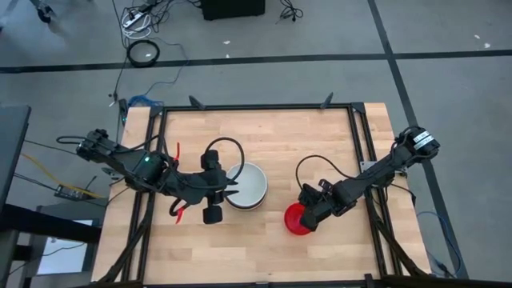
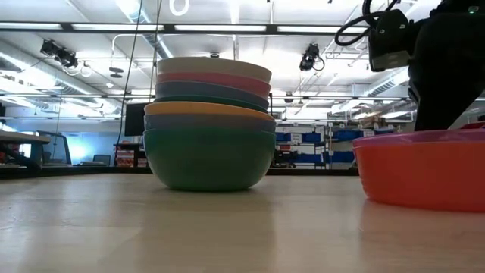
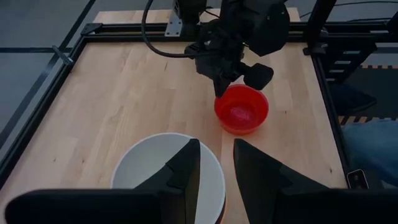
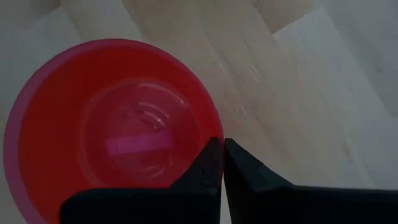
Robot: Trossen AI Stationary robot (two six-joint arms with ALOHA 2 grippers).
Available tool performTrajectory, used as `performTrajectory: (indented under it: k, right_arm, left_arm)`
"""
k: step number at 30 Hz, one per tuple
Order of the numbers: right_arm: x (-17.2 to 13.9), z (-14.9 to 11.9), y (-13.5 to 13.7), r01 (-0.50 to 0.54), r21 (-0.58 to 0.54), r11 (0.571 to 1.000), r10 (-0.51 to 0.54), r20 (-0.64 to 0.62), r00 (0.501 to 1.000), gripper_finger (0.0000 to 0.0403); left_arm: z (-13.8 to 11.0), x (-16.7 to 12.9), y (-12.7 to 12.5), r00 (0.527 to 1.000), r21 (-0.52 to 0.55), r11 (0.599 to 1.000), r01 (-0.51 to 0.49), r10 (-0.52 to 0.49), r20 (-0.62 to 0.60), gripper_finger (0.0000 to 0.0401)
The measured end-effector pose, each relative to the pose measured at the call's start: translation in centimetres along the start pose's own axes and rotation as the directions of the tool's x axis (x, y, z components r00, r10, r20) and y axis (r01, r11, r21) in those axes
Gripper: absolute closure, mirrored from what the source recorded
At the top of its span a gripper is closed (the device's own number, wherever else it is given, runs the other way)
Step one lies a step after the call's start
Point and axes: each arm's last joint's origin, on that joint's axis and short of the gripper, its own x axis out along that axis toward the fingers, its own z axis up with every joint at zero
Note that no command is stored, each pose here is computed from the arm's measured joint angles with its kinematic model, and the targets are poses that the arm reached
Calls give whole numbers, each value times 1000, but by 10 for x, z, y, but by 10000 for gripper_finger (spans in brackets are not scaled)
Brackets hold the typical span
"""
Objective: Nest bowls inside each other
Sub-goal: Stack the red bowl on top of the white bowl
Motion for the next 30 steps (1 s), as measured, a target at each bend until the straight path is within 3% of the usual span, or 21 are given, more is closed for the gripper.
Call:
performTrajectory:
  k: [6, 9, 12, 15, 30]
  right_arm:
    - [-4, -1, -4, 28, 3, 1000, -28, 3, 1000, 402]
    - [-10, 3, 2, -46, -11, 999, 46, 59, 997, 403]
    - [-23, 3, -6, -14, 0, 1000, 14, 117, 993, 403]
    - [-36, 8, -5, -93, 10, 996, 90, 184, 979, 403]
    - [-55, 9, -8, -134, 12, 991, 126, 276, 953, 403]
  left_arm:
    - [0, 0, 0, 1000, 0, 1000, 0, 0, 0, 295]
    - [0, 0, 0, 1000, 0, 1000, 0, 0, 0, 295]
    - [0, 0, 0, 1000, 0, 1000, 0, 0, 0, 295]
    - [0, 0, 0, 1000, 0, 1000, 0, 0, 0, 295]
    - [0, 0, 0, 1000, 1, 1000, 0, 0, -1, 295]
